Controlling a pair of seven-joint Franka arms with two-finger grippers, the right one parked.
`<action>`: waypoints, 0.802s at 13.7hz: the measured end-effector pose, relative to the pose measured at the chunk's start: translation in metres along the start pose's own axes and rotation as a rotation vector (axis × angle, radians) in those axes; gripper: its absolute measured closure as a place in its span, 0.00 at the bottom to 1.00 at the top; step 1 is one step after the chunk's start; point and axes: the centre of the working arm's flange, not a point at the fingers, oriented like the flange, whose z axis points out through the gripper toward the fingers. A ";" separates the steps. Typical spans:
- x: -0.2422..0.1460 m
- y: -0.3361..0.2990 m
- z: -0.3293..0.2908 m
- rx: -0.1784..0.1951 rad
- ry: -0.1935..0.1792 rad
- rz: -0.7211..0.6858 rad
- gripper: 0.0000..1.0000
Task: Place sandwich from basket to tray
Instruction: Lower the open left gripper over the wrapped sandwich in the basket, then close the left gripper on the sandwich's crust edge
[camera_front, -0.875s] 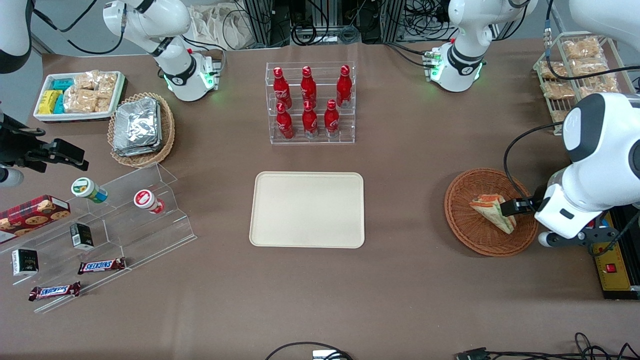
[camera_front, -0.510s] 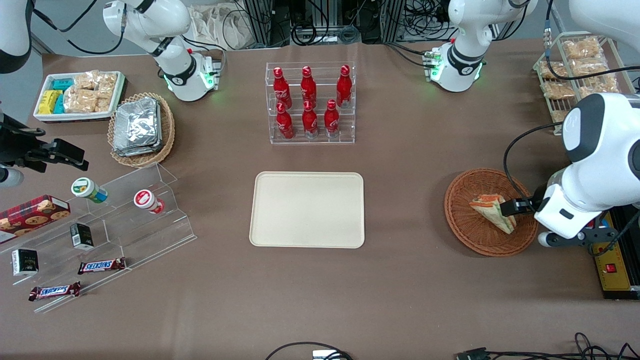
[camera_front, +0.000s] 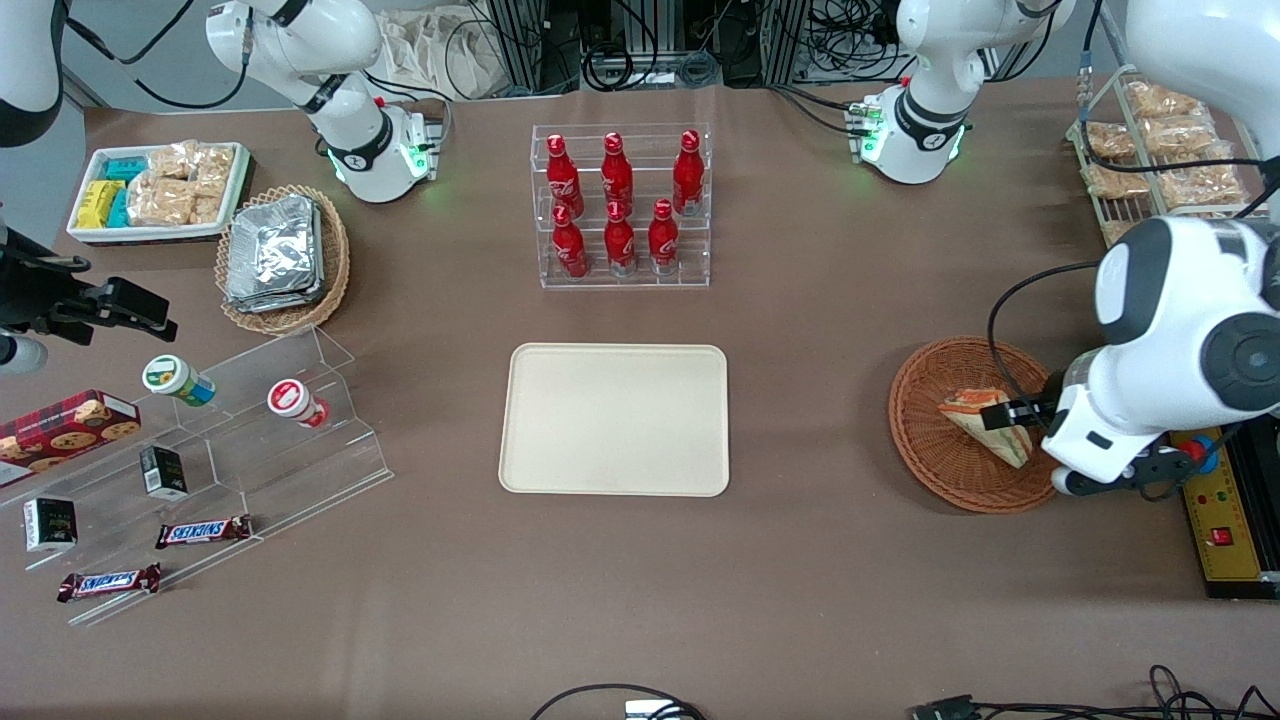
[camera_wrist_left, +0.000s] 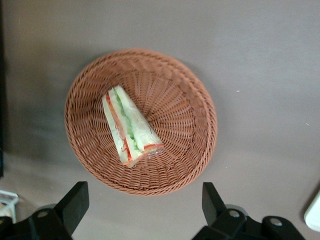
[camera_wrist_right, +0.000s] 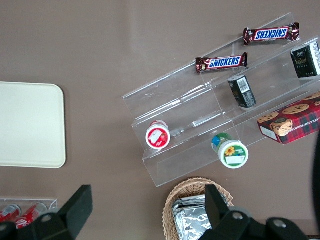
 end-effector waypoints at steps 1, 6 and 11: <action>0.001 0.001 0.015 0.000 -0.001 -0.064 0.00; 0.018 -0.033 0.105 -0.076 0.072 -0.297 0.00; 0.020 -0.051 0.159 -0.099 0.049 -0.380 0.00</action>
